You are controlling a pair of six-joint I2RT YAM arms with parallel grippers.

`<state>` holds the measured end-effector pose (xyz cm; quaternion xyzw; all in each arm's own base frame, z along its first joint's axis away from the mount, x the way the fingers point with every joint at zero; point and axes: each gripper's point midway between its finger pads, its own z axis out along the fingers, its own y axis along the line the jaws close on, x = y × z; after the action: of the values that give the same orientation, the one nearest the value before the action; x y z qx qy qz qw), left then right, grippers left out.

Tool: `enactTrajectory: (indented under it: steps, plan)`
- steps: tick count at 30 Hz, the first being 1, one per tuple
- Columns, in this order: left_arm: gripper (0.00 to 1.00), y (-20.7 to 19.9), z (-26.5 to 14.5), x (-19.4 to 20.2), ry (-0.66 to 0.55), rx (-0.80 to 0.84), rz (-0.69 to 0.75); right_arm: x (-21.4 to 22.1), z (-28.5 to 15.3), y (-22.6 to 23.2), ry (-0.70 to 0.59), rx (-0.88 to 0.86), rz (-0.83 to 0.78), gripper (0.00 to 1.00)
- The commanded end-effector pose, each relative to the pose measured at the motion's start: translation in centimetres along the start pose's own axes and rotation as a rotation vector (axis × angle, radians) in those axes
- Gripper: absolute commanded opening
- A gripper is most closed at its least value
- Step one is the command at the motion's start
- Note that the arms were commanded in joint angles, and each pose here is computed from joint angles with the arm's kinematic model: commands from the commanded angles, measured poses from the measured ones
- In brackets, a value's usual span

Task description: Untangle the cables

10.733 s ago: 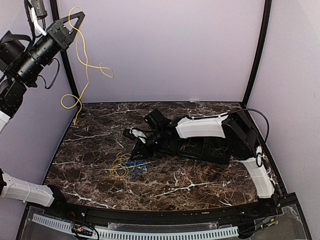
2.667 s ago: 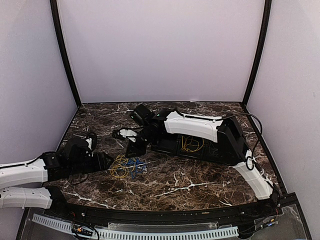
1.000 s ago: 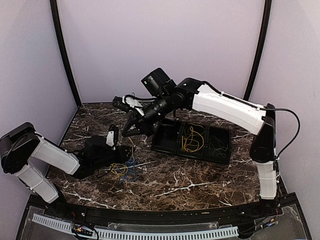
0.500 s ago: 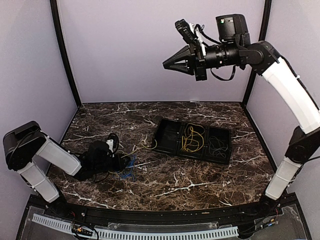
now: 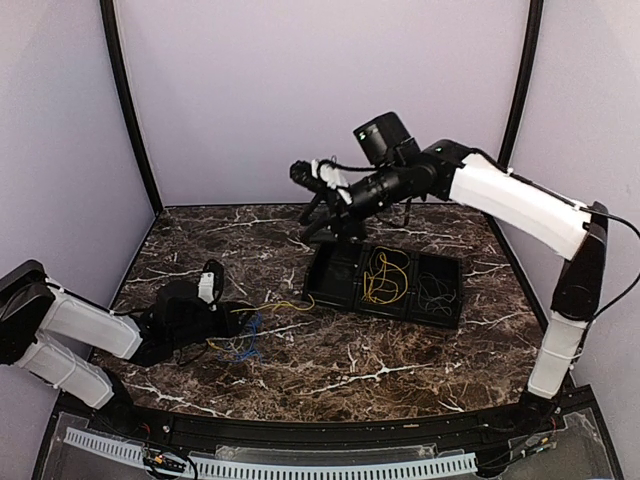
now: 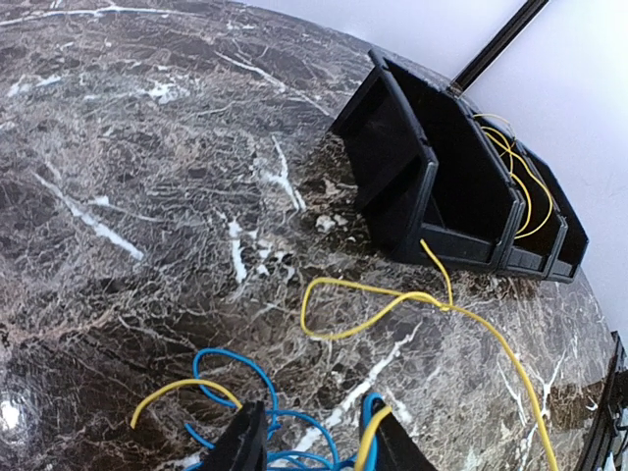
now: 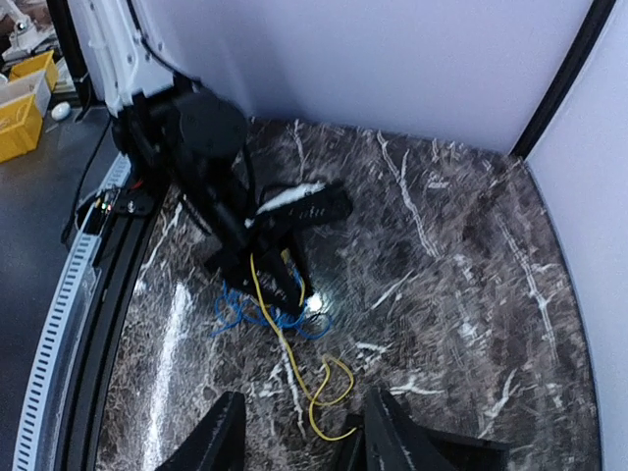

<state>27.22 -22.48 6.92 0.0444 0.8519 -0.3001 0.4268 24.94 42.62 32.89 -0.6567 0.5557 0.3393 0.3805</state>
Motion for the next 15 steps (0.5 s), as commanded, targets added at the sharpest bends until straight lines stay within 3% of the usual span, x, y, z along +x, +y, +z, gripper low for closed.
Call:
enactTrajectory:
  steps: [1, 9, 15]
  plan:
    - [0.34, -0.8, -0.8, -0.3, 0.003, 0.036, 0.055, 6.5, 6.8, 1.2, 0.151, -0.038, -0.042, 0.47]
    - [0.34, -2.1, -1.9, -0.5, 0.002, 0.106, 0.056, 10.8, 14.9, 3.1, 0.249, -0.122, -0.004, 0.55]
    - [0.34, -2.8, -2.5, -1.1, -0.011, 0.137, 0.058, 11.4, 17.9, 2.3, 0.256, -0.092, 0.003, 0.56]
